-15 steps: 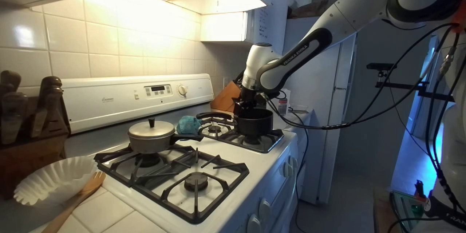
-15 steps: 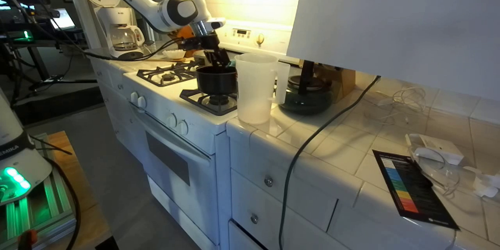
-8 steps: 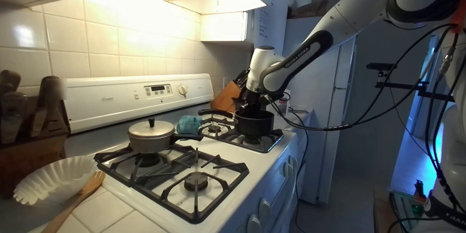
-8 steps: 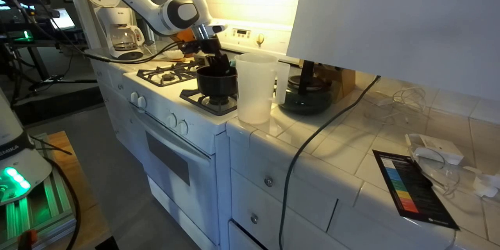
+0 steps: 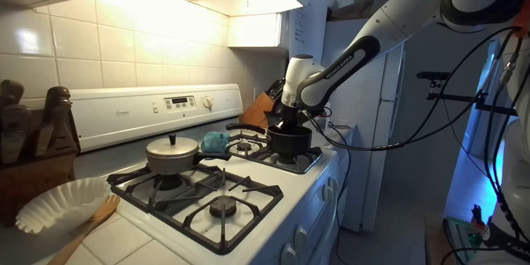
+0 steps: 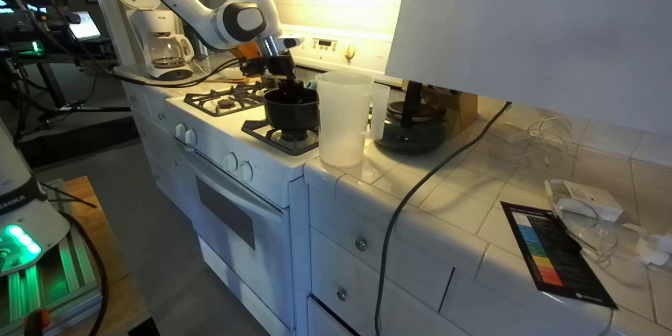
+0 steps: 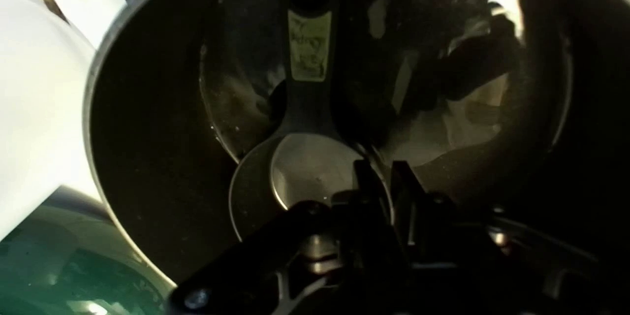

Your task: Pick up the scooper, wipe it against the towel, then put it on the left counter

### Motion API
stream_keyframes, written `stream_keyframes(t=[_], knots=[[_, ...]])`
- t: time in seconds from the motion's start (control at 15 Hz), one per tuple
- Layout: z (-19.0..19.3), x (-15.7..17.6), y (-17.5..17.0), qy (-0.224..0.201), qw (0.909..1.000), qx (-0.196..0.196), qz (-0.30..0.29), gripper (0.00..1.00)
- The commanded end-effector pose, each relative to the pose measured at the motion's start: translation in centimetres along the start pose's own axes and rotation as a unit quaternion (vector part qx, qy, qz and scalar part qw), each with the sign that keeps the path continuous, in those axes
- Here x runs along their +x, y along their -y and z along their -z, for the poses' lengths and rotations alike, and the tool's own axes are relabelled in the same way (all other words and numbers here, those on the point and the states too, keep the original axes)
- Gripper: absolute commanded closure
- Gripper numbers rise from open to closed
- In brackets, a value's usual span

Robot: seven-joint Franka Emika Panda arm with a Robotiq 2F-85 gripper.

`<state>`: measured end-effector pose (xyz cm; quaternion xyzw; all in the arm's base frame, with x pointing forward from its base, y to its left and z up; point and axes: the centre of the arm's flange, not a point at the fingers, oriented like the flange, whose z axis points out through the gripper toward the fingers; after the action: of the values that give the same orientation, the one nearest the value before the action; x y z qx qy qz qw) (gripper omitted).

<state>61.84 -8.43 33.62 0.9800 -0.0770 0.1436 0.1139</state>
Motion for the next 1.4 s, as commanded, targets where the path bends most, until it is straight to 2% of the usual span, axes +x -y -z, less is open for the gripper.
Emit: stream_keyframes(t=[0.0, 0.27, 0.73, 1.13, 1.33], knots=[[1.4, -0.8, -0.3, -0.004, 1.0000, 0.002, -0.006, 1.00], [3.1, -0.7, -0.8, -0.024, 0.9995, 0.007, -0.017, 0.99], [9.1, -1.4, -1.2, -0.078, 0.9946, 0.053, -0.044, 0.99], [12.8, -2.5, -1.1, -0.122, 0.9821, 0.107, -0.095, 0.99], [13.7, -2.4, -1.6, -0.139, 0.9769, 0.114, -0.115, 0.99]])
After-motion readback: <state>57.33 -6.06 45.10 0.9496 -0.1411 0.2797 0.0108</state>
